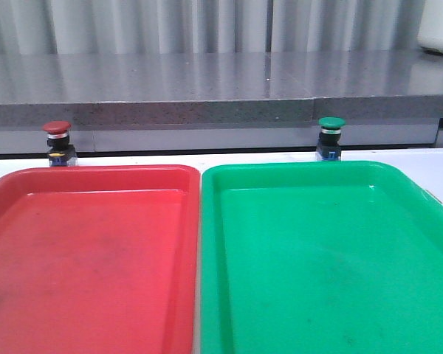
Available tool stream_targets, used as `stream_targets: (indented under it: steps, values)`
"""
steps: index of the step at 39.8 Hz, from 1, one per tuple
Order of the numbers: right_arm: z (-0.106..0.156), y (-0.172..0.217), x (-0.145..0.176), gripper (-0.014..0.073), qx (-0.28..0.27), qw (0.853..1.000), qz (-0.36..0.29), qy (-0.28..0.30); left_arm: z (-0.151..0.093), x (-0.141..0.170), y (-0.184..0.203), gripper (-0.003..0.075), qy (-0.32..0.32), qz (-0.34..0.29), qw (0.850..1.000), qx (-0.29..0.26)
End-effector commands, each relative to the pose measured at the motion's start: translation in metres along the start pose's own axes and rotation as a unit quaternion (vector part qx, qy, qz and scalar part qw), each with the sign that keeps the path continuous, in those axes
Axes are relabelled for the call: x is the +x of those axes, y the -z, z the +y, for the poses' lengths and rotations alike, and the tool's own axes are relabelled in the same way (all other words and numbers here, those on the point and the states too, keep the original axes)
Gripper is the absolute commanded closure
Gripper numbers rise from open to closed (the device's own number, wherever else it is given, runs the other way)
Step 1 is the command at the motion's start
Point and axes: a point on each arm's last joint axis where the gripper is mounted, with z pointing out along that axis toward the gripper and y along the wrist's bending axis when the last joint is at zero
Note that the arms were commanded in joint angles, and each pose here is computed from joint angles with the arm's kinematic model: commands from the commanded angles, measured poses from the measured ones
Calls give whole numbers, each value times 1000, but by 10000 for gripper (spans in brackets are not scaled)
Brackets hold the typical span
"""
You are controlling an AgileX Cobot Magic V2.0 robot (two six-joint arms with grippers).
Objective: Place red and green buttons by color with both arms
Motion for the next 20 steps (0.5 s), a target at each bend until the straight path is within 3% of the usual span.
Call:
stream_targets:
  steps: [1, 4, 7, 15, 17, 20]
  values:
    - [0, -9, -21, 652, 2, 1000, -30, 3, -1, -19, -2, 739, 5, -44, 999, 3]
    - [0, -13, -21, 615, 3, 1000, -26, 3, -1, -19, -2, 712, 5, -45, 999, 3]
    - [0, -13, -21, 506, 3, 1000, -25, 3, -1, -19, -2, 610, 5, -45, 999, 3]
    - [0, -13, -21, 28, 3, 1000, -25, 4, -2, -20, -2, 77, 5, -50, 999, 4]
    - [0, -13, -21, -55, 3, 1000, -25, 4, -2, -20, -2, 11, 5, -50, 999, 4]
    - [0, -13, -20, -53, 3, 1000, -24, 4, -2, -20, -2, 46, 5, -50, 999, 4]
